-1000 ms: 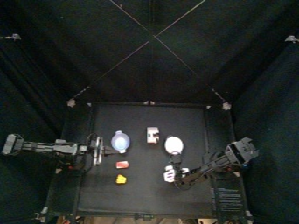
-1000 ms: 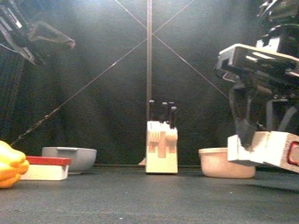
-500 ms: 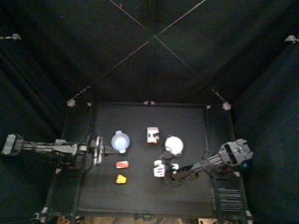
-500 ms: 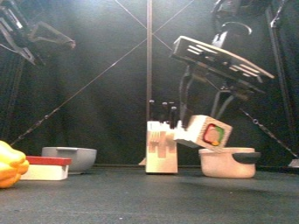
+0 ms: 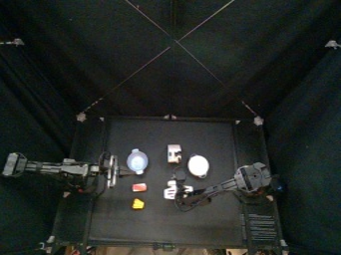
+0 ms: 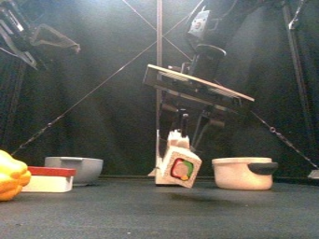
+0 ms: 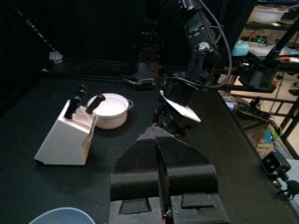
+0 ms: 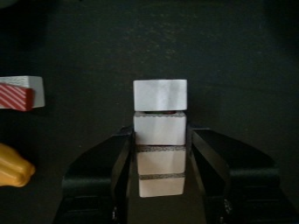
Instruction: Grab sushi roll
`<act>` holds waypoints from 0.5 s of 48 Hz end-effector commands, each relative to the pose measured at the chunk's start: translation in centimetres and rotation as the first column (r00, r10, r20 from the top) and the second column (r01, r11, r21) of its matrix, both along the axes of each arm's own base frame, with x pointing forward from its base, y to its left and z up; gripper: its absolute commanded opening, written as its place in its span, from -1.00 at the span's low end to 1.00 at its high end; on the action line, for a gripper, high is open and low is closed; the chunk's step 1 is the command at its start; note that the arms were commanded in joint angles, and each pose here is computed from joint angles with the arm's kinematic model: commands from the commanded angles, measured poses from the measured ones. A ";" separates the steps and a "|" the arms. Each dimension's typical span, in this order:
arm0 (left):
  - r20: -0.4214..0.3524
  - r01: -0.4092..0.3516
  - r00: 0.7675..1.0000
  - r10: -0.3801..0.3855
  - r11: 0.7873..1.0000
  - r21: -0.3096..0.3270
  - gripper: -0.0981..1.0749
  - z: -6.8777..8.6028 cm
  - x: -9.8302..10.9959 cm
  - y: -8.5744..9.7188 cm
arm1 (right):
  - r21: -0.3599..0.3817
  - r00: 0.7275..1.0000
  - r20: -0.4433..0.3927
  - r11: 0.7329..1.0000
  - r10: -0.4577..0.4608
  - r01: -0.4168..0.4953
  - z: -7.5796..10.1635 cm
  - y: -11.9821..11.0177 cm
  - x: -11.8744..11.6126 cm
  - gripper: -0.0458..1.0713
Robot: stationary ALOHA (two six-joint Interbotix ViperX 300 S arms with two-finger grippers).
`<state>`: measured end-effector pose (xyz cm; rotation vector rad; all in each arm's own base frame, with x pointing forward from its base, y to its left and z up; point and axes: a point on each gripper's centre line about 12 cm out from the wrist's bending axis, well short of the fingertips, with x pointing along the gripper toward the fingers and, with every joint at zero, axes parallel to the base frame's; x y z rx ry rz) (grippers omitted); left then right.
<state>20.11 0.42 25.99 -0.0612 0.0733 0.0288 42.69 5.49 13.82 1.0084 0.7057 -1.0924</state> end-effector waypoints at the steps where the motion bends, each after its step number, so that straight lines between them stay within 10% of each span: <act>1: 0.014 -0.001 1.000 0.001 1.000 0.002 -0.88 0.5 0.2 0.0 | 0.013 0.999 0.020 0.999 -0.032 0.031 1.5 -0.3 0.3 0.13; 24: 0.012 -0.003 1.000 0.003 1.000 0.002 -0.88 0.5 0.2 0.1 | -0.017 0.997 -0.040 0.998 -0.062 0.061 0.8 -0.5 -0.3 0.44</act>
